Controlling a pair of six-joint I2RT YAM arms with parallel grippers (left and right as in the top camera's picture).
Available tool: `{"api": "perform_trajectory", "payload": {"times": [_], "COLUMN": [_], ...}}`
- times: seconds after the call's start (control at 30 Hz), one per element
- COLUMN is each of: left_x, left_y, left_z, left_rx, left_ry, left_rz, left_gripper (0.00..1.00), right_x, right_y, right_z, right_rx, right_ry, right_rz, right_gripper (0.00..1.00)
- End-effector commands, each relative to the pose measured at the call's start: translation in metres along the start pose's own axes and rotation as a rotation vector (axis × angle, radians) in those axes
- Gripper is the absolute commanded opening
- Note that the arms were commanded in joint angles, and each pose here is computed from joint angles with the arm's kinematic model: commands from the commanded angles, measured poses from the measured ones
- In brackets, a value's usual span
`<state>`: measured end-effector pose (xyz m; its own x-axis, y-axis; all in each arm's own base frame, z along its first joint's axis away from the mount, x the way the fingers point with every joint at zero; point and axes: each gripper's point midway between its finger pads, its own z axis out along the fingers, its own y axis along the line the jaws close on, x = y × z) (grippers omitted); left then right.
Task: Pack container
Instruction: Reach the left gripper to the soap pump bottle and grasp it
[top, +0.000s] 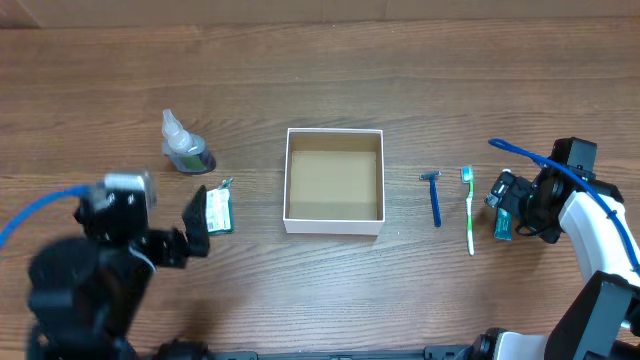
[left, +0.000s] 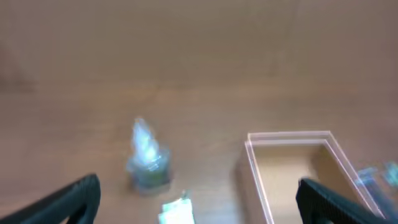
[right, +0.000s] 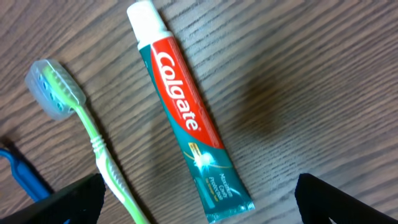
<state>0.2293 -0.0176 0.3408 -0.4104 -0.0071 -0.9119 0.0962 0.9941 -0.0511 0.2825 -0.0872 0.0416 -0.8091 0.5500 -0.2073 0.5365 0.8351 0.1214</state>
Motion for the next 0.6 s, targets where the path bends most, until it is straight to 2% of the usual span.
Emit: {"api": "perform_trajectory", "payload": {"times": [0.0, 0.07, 0.2, 0.33, 0.47, 0.57], "left_x": [-0.030, -0.025, -0.016, -0.003, 0.008, 0.017], "left_y": [0.011, 0.011, 0.016, 0.044, 0.052, 0.068], "left_z": [0.021, 0.041, 0.086, 0.148, 0.192, 0.206], "left_rx": [-0.037, -0.017, -0.014, -0.155, -0.172, -0.234], "left_ry": [0.145, 0.248, 0.329, 0.391, 0.413, 0.432], "left_rz": [0.072, 0.060, 0.046, -0.111, -0.134, -0.135], "left_gripper": [1.00, 1.00, 1.00, 1.00, 1.00, 1.00], "right_x": [-0.009, -0.009, -0.009, -0.009, -0.009, -0.009], "right_y": [0.004, 0.004, 0.004, 0.004, 0.004, 0.004], "right_z": [-0.005, -0.005, -0.005, -0.005, -0.005, -0.005], "right_rx": [-0.007, -0.007, -0.007, -0.007, -0.007, -0.007], "right_ry": [-0.026, -0.026, -0.026, -0.026, -0.026, -0.026], "right_rz": [-0.003, -0.003, -0.003, -0.003, -0.003, -0.003], "right_gripper": [1.00, 1.00, 1.00, 1.00, 1.00, 1.00]}}
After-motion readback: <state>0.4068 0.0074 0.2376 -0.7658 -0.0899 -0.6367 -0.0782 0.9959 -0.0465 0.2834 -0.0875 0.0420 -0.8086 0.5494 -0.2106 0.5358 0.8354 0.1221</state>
